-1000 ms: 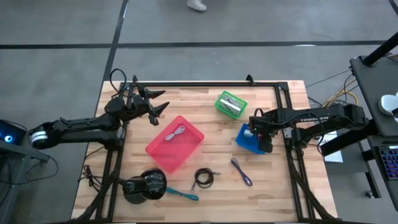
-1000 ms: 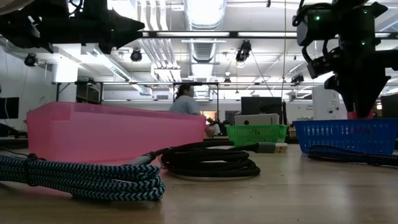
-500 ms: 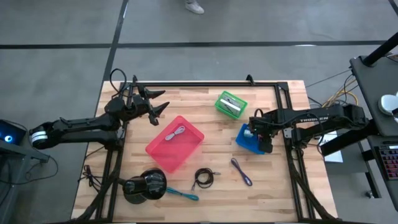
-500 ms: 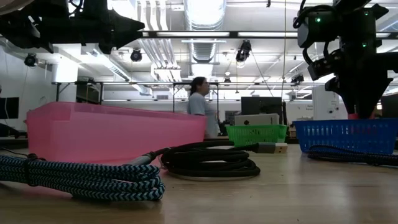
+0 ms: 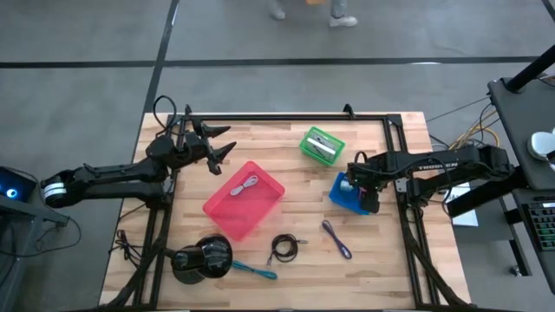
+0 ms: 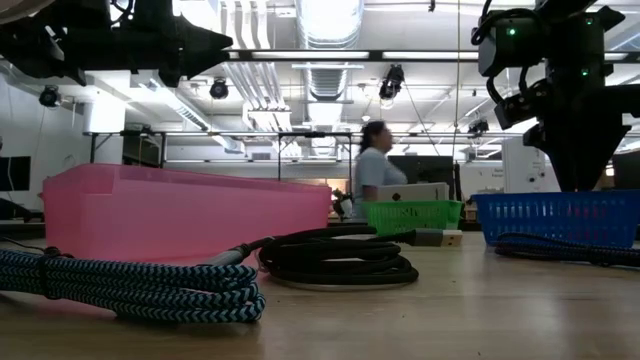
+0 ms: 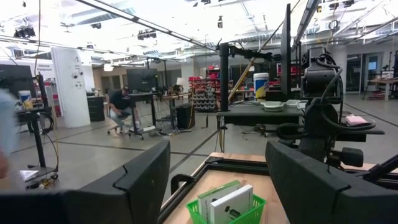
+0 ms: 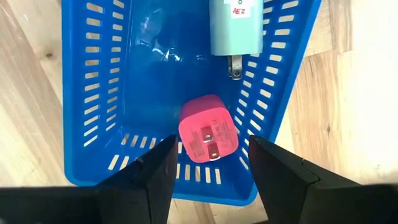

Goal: Pick and place items into bin
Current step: Put the blue charger cable into the pink bin

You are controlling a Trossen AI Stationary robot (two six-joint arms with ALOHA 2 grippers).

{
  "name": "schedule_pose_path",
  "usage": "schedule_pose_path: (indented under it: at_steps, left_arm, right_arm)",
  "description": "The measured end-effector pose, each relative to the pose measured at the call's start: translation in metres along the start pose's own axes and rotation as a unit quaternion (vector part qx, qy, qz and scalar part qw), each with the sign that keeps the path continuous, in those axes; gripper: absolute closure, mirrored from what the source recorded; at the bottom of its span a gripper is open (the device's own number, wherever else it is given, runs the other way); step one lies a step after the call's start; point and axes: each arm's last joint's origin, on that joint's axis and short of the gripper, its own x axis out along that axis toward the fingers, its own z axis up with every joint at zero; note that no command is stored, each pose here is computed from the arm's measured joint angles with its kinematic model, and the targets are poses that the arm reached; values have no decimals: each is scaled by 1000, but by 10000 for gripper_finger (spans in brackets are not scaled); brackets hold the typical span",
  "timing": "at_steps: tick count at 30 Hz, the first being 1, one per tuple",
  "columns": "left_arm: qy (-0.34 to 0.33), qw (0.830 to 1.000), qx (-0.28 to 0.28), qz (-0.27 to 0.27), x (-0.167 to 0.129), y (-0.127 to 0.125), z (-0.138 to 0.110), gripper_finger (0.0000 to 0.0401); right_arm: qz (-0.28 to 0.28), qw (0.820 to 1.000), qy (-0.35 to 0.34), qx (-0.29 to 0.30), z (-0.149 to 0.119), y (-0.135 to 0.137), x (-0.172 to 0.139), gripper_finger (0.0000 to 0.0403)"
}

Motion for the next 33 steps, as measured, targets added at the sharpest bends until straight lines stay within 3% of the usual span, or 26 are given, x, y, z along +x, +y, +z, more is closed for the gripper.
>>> schedule_pose_path:
  at_steps: [10,19,25,29,33]
  left_arm:
    - [-1,1000,0,0,0,0,0,154]
    - [-1,1000,0,0,0,0,0,154]
    - [0,1000,0,0,0,0,0,154]
    - [-1,1000,0,0,0,0,0,154]
    - [-1,1000,0,0,0,0,0,154]
  right_arm:
    - [1,1000,-5,3,2,0,-2,218]
    - [14,998,-60,8,17,3,-28,218]
    - [31,993,-103,58,26,7,-37,218]
    - [50,986,-97,122,27,8,-37,218]
    - [72,982,-89,150,26,11,-38,218]
